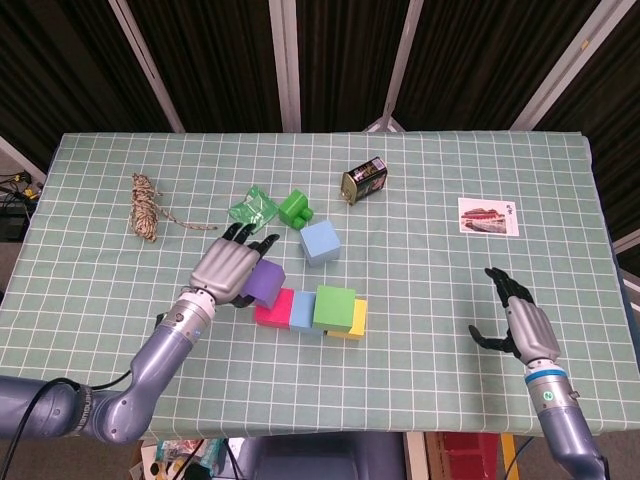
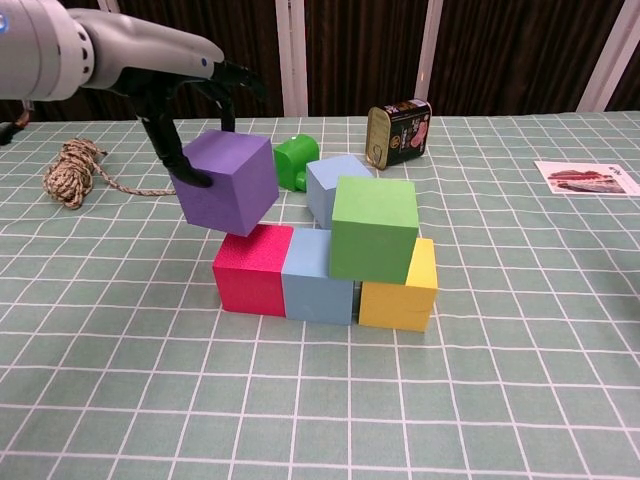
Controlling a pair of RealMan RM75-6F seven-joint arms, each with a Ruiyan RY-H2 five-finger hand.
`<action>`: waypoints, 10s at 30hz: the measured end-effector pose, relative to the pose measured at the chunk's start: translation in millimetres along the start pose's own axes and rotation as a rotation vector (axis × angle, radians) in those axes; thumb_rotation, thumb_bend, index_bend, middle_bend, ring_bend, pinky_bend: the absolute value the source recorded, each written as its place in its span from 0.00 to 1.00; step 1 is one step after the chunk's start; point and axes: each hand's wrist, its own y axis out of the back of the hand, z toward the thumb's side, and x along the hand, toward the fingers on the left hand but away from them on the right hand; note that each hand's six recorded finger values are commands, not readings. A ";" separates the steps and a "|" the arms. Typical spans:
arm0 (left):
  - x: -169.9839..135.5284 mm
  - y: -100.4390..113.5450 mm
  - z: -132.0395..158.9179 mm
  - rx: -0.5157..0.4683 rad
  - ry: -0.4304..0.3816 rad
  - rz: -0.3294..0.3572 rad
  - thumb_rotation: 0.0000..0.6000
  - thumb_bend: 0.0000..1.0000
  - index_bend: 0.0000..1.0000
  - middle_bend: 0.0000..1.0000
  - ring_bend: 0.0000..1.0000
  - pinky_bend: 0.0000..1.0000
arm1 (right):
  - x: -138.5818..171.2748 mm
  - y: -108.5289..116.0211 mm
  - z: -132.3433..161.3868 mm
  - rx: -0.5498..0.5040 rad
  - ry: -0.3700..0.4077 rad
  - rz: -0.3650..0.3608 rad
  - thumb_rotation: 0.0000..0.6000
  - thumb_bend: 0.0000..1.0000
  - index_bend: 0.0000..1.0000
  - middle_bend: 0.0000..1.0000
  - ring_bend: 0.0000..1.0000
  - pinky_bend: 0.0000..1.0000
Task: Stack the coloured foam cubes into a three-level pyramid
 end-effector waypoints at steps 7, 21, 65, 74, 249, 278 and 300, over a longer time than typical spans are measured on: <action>0.7 -0.3 18.3 0.002 0.039 -0.028 1.00 0.35 0.00 0.36 0.00 0.01 | 0.7 0.8 1.5 -0.012 0.005 0.005 1.00 0.35 0.00 0.00 0.00 0.00; -2.6 8.2 39.4 0.035 0.140 -0.042 1.00 0.36 0.00 0.36 0.00 0.01 | 3.6 4.8 7.2 -0.040 0.024 0.001 1.00 0.35 0.00 0.00 0.00 0.00; -2.1 -10.1 65.6 0.030 0.167 -0.007 1.00 0.35 0.00 0.39 0.00 0.01 | 3.3 6.9 7.3 -0.057 0.025 -0.001 1.00 0.35 0.00 0.00 0.00 0.00; -2.4 -12.3 70.6 0.017 0.166 0.000 1.00 0.35 0.00 0.39 0.00 0.01 | 3.3 6.7 7.0 -0.056 0.024 -0.001 1.00 0.35 0.00 0.00 0.00 0.00; 109.5 38.7 7.3 0.603 -0.208 0.088 1.00 0.02 0.00 0.00 0.00 0.00 | -2.4 -2.1 -2.7 -0.015 -0.008 -0.006 1.00 0.35 0.00 0.00 0.00 0.00; 161.2 -10.2 42.1 0.653 -0.294 0.015 1.00 0.15 0.00 0.03 0.00 0.00 | -2.7 0.3 -2.4 -0.037 -0.001 -0.015 1.00 0.35 0.00 0.00 0.00 0.00; 179.3 -27.0 57.9 0.564 -0.280 0.001 1.00 0.25 0.00 0.37 0.00 0.00 | -2.2 -0.6 -2.4 -0.041 0.000 -0.010 1.00 0.35 0.00 0.00 0.00 0.00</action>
